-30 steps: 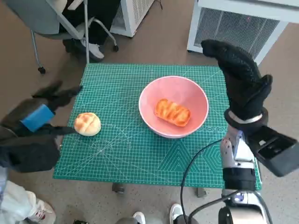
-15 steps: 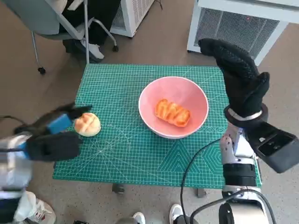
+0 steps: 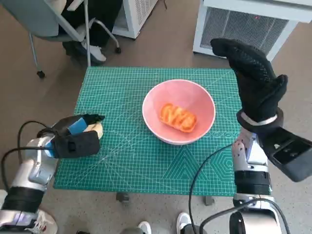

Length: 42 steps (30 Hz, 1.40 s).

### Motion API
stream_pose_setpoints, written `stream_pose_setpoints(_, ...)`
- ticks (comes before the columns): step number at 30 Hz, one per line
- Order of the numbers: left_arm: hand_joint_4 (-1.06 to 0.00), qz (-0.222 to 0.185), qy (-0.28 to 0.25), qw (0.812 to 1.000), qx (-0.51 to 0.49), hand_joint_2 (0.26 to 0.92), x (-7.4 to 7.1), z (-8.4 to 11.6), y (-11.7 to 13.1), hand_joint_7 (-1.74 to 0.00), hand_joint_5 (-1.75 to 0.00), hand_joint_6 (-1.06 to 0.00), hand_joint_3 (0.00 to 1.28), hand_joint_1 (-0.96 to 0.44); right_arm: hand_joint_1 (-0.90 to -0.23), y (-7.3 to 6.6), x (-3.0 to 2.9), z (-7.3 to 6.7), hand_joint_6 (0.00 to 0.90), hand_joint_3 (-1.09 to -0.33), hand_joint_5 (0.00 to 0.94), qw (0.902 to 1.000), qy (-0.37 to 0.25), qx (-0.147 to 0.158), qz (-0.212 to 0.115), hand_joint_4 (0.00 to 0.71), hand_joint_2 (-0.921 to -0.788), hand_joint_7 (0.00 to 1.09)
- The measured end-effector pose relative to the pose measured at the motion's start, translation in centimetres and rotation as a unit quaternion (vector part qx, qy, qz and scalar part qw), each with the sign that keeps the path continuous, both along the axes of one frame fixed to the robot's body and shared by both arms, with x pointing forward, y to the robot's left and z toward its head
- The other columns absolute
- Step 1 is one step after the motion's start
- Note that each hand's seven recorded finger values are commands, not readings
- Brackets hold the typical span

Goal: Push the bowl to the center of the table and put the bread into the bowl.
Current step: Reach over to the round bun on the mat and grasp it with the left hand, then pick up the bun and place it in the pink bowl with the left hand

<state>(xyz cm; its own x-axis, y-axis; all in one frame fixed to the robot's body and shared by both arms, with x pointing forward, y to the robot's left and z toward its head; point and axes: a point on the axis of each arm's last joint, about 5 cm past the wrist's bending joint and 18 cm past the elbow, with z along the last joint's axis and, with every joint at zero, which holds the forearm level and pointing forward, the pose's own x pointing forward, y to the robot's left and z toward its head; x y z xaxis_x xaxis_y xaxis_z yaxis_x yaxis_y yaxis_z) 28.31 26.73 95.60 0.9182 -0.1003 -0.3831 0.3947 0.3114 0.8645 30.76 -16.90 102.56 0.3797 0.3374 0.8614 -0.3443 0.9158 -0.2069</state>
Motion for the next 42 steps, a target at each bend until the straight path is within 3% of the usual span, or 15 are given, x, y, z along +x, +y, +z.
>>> stream_pose_setpoints(4,-0.63,-0.004,-0.014,1.0,0.003,0.919,0.1,-0.4,0.1,-1.22,-1.17,-0.55,0.12,0.0,-0.556,0.0,-0.07,0.0,-0.001,-0.8,0.472,1.0,-0.001,0.0,0.0,-0.001,-0.921,0.69)
stream_pose_setpoints(14,-0.63,-0.012,-0.022,1.0,0.014,0.92,0.3,-0.1,0.1,-1.26,-1.21,-0.55,0.12,0.0,-0.553,-0.1,-0.25,0.1,-0.001,-0.802,0.468,1.0,-0.002,0.004,-0.004,-0.001,-0.921,0.69)
stream_pose_setpoints(18,-0.64,-0.026,-0.038,0.999,0.009,0.92,0.2,1.2,-0.2,-1.3,-1.17,-0.55,0.12,0.0,-0.553,-0.2,-0.28,0.0,-0.001,-0.803,0.468,1.0,0.0,0.005,-0.006,-0.001,-0.921,0.69)
stream_pose_setpoints(23,-0.66,-0.058,-0.113,0.992,-0.014,0.92,0.0,4.0,-1.2,-1.31,-1.12,-0.56,0.11,0.0,-0.559,-0.3,-0.29,0.0,-0.001,-0.803,0.468,1.0,0.0,0.004,-0.006,-0.001,-0.921,0.69)
stream_pose_setpoints(30,-0.66,-0.116,-0.221,0.967,-0.052,0.92,-0.3,8.2,-3.3,-1.3,-1.12,-0.57,0.1,0.0,-0.565,-0.2,-0.3,0.1,-0.001,-0.801,0.467,1.0,0.0,0.002,-0.004,-0.001,-0.921,0.68)
stream_pose_setpoints(36,-0.62,-0.197,-0.304,0.928,-0.084,0.921,0.0,11.7,-7.1,-1.26,-1.18,-0.59,0.11,0.0,-0.566,-0.2,-0.26,0.1,-0.001,-0.791,0.457,1.0,0.002,0.0,0.0,-0.001,-0.921,0.67)
stream_pose_setpoints(42,-0.61,-0.278,-0.335,0.895,-0.093,0.92,0.7,13.5,-11.1,-1.28,-1.17,-0.59,0.12,0.0,-0.567,-0.1,-0.1,-0.1,-0.001,-0.778,0.46,0.9999,0.011,-0.005,0.005,-0.001,-0.921,0.67)
